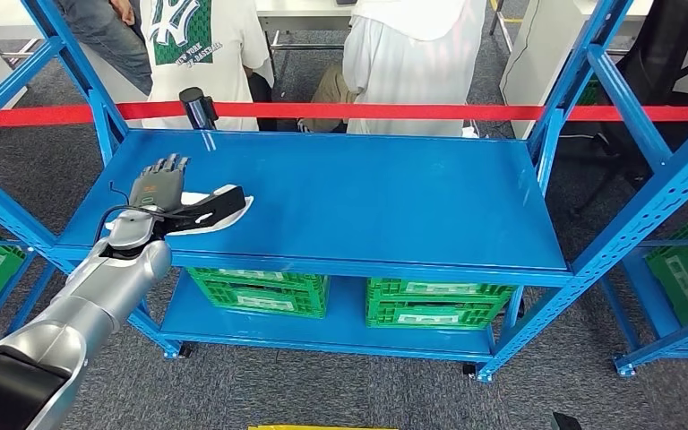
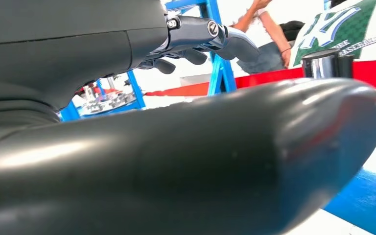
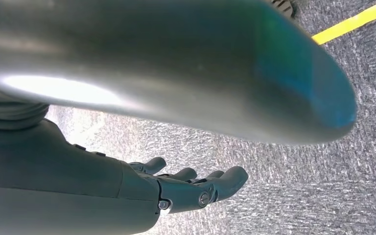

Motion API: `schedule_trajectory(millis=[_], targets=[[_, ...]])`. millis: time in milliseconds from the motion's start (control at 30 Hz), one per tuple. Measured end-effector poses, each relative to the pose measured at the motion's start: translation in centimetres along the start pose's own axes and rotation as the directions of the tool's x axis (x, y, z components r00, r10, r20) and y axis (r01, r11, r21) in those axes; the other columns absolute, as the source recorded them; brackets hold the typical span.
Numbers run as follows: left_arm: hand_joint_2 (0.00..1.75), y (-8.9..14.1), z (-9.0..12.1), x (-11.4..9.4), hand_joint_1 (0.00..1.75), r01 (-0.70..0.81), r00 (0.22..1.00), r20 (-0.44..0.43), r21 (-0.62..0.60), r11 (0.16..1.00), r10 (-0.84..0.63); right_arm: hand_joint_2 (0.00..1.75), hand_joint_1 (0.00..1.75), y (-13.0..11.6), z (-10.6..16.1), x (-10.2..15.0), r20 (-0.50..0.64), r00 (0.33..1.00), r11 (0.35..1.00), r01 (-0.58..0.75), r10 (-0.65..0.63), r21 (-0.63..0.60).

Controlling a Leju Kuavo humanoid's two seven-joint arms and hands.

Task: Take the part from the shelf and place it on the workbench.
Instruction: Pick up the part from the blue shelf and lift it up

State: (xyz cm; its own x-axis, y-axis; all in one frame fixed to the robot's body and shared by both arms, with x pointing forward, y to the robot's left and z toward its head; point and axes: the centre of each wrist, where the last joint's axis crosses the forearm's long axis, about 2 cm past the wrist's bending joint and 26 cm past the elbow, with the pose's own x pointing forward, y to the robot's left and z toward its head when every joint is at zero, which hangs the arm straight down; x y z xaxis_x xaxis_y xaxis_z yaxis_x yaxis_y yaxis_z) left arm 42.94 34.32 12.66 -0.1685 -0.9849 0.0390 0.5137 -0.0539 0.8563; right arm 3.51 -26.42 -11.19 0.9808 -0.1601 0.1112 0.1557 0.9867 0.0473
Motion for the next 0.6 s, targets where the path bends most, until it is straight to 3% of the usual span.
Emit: schedule_trajectory(millis=[333,600], targets=[[0.0,-1.5,0.9,-2.6,0.0,0.037,0.995,0.093,-0.02,0.999,-0.035,0.0,0.0,0.0,0.0,0.0,0.003,1.0,1.0,0.002,-0.002,0.006],[0.0,-2.2,1.5,-4.3,0.0,0.017,0.995,0.093,0.026,1.0,-0.019,0.0,0.0,0.0,0.0,-0.1,0.002,1.0,1.0,0.008,-0.008,0.01]])
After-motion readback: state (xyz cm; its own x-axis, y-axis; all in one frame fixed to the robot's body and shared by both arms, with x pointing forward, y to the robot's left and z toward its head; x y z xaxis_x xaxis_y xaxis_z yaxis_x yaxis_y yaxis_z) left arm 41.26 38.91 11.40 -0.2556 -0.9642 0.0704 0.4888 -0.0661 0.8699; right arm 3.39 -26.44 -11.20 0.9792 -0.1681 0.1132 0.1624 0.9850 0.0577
